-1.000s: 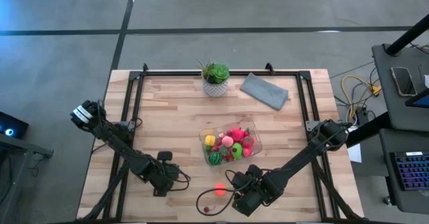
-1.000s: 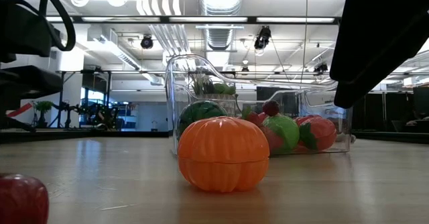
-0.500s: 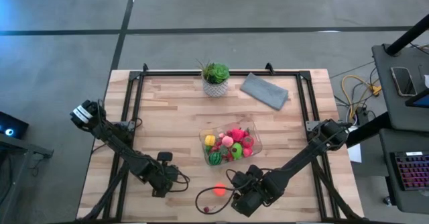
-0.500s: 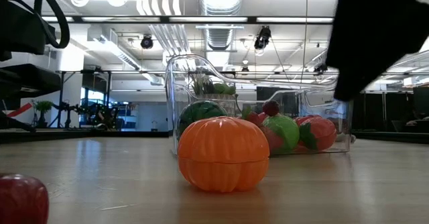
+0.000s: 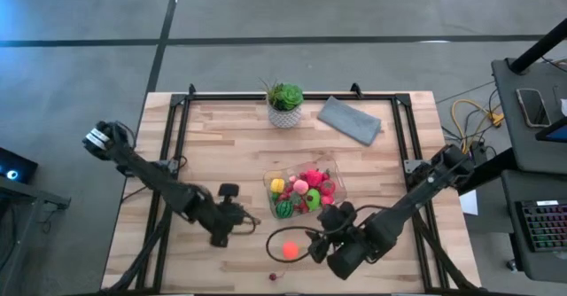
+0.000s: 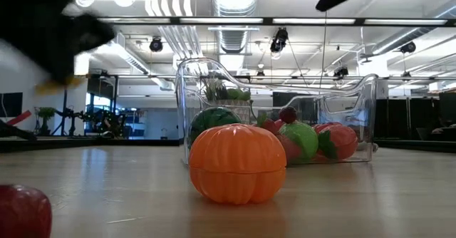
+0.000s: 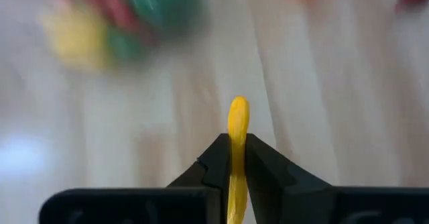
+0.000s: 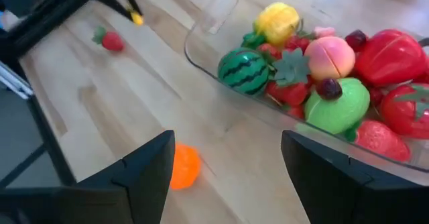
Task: Pick and placing Produce into tupperware
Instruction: Put the corn into the transparent bin
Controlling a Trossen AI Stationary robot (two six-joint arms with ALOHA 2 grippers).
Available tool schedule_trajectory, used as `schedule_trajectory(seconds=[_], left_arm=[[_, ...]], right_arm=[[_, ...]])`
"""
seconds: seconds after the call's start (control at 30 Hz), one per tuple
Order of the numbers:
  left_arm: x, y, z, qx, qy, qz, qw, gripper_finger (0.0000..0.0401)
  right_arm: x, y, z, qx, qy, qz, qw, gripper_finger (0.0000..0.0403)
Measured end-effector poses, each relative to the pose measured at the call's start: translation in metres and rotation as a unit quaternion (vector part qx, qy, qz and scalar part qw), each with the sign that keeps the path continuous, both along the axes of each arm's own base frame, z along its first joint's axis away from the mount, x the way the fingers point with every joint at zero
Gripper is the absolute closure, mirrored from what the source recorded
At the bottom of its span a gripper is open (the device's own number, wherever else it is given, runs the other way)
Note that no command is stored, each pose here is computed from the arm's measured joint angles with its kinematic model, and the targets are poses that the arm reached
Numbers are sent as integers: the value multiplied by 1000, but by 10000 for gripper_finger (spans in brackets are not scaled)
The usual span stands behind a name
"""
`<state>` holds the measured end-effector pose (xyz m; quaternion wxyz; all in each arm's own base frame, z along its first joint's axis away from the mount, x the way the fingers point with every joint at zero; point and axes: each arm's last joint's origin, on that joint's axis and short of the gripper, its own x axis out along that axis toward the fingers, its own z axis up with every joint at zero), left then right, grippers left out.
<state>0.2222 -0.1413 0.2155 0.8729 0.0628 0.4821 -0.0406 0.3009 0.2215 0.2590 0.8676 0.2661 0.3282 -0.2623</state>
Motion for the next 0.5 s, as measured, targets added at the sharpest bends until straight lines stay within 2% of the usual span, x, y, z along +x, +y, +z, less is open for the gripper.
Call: schedule_trajectory(seconds=[0.2,0.37,0.5], left_arm=[[30,35,53,17,-111,-9,994,381],[65,61,66,24,-136,-15,990,381],[95,78,72,47,-169,-14,984,381]], right_arm=[[-7,-1,13,15,-38,-30,999,138],[-23,4,37,-5,-143,-84,986,138],[-35,2,51,-5,-165,-86,982,138]])
